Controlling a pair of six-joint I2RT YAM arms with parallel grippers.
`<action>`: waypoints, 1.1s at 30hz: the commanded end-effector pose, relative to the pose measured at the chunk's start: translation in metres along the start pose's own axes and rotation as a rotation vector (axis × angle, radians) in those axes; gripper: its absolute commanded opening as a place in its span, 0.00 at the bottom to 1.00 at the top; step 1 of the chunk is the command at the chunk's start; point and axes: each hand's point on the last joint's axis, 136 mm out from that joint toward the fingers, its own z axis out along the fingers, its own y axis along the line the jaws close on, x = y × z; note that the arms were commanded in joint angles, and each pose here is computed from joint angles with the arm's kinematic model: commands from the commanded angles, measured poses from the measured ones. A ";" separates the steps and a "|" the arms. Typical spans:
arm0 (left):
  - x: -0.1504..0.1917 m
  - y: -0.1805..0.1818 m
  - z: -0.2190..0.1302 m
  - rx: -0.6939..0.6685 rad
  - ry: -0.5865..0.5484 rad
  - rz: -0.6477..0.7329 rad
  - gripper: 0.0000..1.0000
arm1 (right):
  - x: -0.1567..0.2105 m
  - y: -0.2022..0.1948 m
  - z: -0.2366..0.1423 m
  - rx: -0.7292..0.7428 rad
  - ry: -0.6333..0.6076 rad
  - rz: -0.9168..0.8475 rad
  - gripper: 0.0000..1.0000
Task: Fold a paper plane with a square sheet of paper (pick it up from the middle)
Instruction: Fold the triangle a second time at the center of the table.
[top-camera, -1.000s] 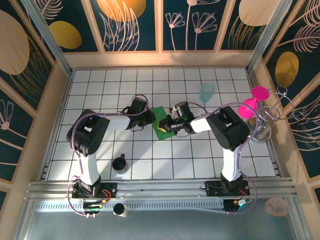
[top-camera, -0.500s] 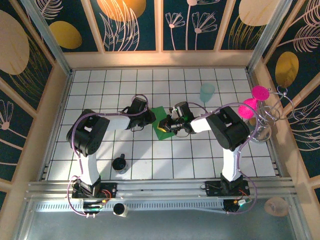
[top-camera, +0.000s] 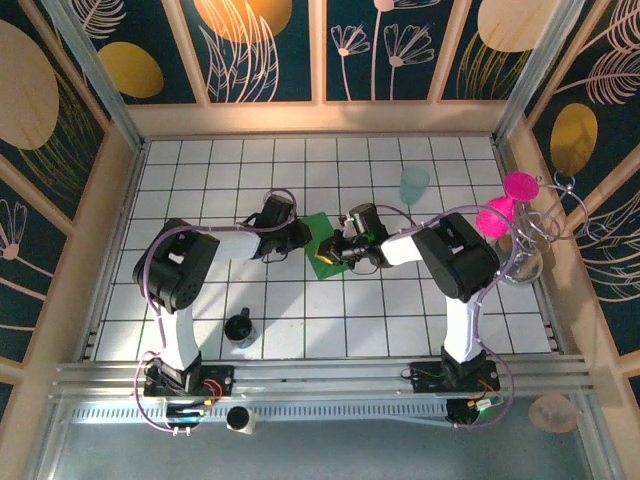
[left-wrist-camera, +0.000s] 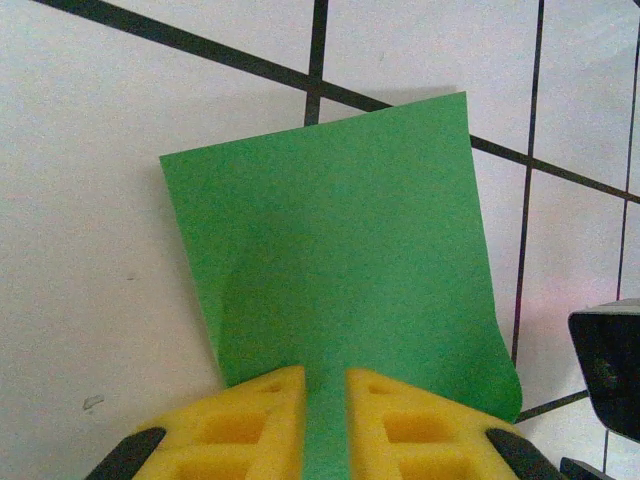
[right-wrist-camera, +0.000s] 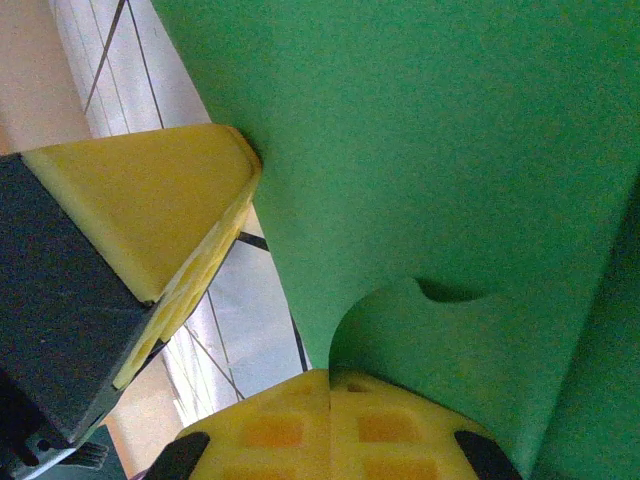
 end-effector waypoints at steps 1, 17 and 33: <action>-0.004 -0.002 -0.005 -0.007 0.000 -0.002 0.19 | 0.003 -0.022 0.004 0.061 0.003 0.040 0.04; -0.048 -0.019 -0.054 0.002 -0.191 -0.022 0.27 | 0.006 -0.025 0.007 0.075 0.030 0.047 0.24; -0.032 -0.014 -0.072 0.058 -0.160 -0.048 0.25 | 0.005 -0.022 0.005 0.087 0.031 0.034 0.30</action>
